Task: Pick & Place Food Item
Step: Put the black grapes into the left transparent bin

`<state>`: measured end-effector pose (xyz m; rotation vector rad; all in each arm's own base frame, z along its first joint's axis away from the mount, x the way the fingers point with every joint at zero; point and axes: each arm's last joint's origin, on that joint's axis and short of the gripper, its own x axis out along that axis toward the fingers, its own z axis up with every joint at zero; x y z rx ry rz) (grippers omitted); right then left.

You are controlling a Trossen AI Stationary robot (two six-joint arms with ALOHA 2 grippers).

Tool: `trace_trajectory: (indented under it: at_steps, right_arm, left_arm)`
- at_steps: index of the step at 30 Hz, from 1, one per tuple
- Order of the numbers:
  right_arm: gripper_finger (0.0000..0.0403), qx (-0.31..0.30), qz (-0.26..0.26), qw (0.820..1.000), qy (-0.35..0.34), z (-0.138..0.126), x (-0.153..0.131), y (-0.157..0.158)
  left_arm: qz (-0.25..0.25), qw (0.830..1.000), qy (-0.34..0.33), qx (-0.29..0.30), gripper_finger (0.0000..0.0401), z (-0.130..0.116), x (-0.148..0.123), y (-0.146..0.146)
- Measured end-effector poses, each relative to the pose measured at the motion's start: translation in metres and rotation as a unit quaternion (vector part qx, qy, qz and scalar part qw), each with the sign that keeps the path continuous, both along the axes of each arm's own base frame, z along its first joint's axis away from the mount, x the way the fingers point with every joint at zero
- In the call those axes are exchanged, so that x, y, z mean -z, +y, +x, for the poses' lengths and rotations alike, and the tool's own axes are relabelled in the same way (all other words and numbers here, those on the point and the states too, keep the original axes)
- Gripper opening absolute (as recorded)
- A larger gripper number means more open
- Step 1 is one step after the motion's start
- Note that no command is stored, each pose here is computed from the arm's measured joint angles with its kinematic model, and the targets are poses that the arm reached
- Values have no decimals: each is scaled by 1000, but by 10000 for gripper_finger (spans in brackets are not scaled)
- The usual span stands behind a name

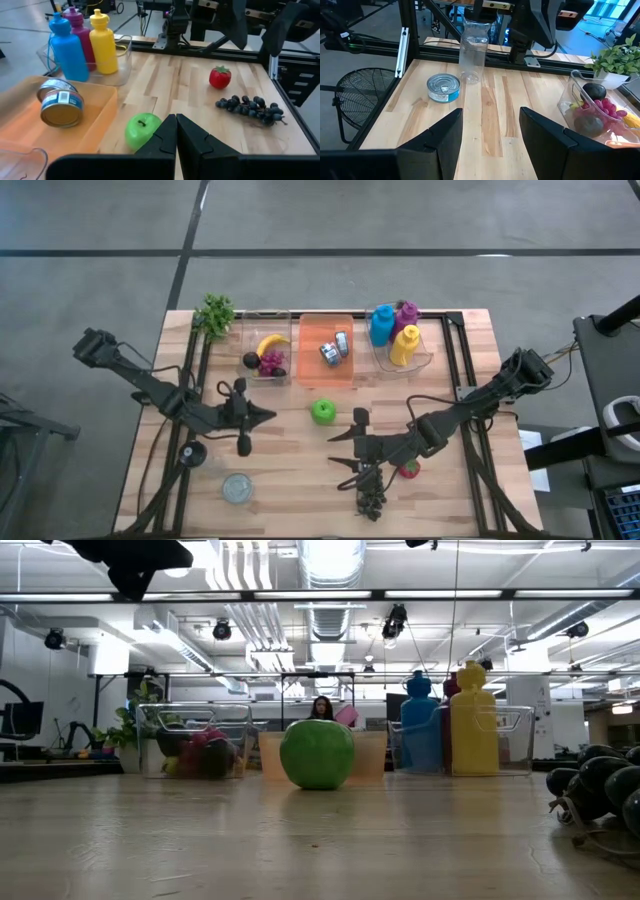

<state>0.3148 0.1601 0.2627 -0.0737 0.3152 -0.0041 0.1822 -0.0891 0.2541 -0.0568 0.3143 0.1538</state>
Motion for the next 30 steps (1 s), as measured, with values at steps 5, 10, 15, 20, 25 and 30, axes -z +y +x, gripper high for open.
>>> trace_trajectory:
  at_steps: [5,10,15,20,25,30]
  right_arm:
    - [189,0,1,1000,0,0,0,0]
    - [189,0,2,1000,0,0,0,0]
    - [189,0,2,1000,0,0,0,0]
    - [189,0,2,1000,0,0,0,0]
    - [189,-1,2,1000,0,0,0,0]
    - [189,-1,2,1000,0,0,0,0]
  left_arm:
    - [-5,1000,-1,12,9,0,-1,-1]
    - [-9,999,-14,39,9,1,-4,-3]
    - [-5,995,-24,92,9,3,-7,-7]
    - [-2,993,-23,113,9,1,-7,-10]
    - [12,989,-35,145,9,-2,-10,-17]
    - [27,984,-52,167,9,-4,-13,-23]
